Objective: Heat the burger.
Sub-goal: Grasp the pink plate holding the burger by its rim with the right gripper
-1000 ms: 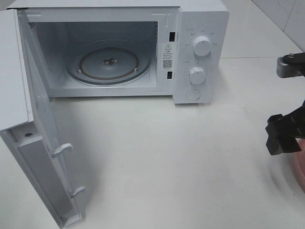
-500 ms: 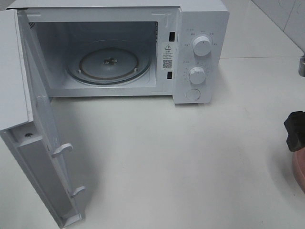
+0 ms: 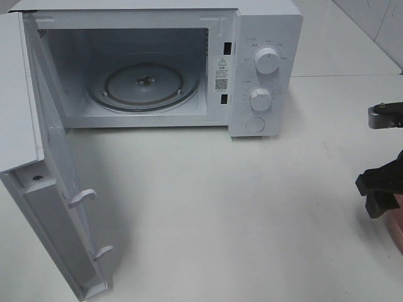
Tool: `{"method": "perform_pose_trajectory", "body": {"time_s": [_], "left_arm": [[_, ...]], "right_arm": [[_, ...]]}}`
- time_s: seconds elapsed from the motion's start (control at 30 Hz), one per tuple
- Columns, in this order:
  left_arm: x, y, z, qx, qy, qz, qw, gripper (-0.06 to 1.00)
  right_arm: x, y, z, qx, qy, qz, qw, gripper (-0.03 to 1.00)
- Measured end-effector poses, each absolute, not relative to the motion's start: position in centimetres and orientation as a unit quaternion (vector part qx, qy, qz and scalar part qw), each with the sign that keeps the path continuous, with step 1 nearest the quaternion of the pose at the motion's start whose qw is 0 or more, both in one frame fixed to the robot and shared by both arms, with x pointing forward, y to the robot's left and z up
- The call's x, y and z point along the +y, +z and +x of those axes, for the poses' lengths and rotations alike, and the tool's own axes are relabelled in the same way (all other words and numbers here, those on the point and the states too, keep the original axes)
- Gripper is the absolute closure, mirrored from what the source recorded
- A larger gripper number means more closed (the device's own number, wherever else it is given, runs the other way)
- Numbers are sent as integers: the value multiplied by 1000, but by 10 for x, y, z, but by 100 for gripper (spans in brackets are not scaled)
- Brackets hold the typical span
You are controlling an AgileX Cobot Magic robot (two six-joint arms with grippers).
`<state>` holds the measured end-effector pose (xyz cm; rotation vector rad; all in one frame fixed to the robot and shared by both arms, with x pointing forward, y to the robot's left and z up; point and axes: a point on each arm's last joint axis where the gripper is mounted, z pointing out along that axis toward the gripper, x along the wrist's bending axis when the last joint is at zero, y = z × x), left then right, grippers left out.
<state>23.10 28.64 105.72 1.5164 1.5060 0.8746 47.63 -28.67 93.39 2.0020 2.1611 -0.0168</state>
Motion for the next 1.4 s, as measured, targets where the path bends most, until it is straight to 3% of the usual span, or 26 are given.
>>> {"method": "perform_pose_trajectory", "body": {"time_s": [0.53, 1.0, 1.07, 1.17, 1.23, 1.27, 1.33, 1.4], "left_arm": [[286, 1057, 231, 597, 346, 601, 404, -4], [286, 1057, 231, 597, 346, 601, 404, -4], [286, 1057, 231, 597, 346, 601, 404, -4], [286, 1057, 231, 597, 346, 601, 404, -4], [286, 1057, 231, 597, 346, 601, 404, -4], [286, 1057, 231, 597, 346, 601, 404, -4], [286, 1057, 231, 597, 346, 601, 404, -4], [286, 1057, 231, 597, 346, 601, 404, -4]], "right_arm": [[-289, 895, 486, 731, -23, 678, 71, 20], [-289, 882, 486, 731, -39, 679, 57, 25], [-290, 882, 486, 723, -42, 687, 61, 39], [-292, 882, 486, 721, -48, 688, 67, 45], [-293, 882, 486, 718, -55, 690, 73, 69], [-293, 882, 486, 718, -55, 690, 73, 69], [-293, 882, 486, 716, -57, 692, 73, 83], [-294, 883, 486, 718, -60, 690, 75, 86]]}}
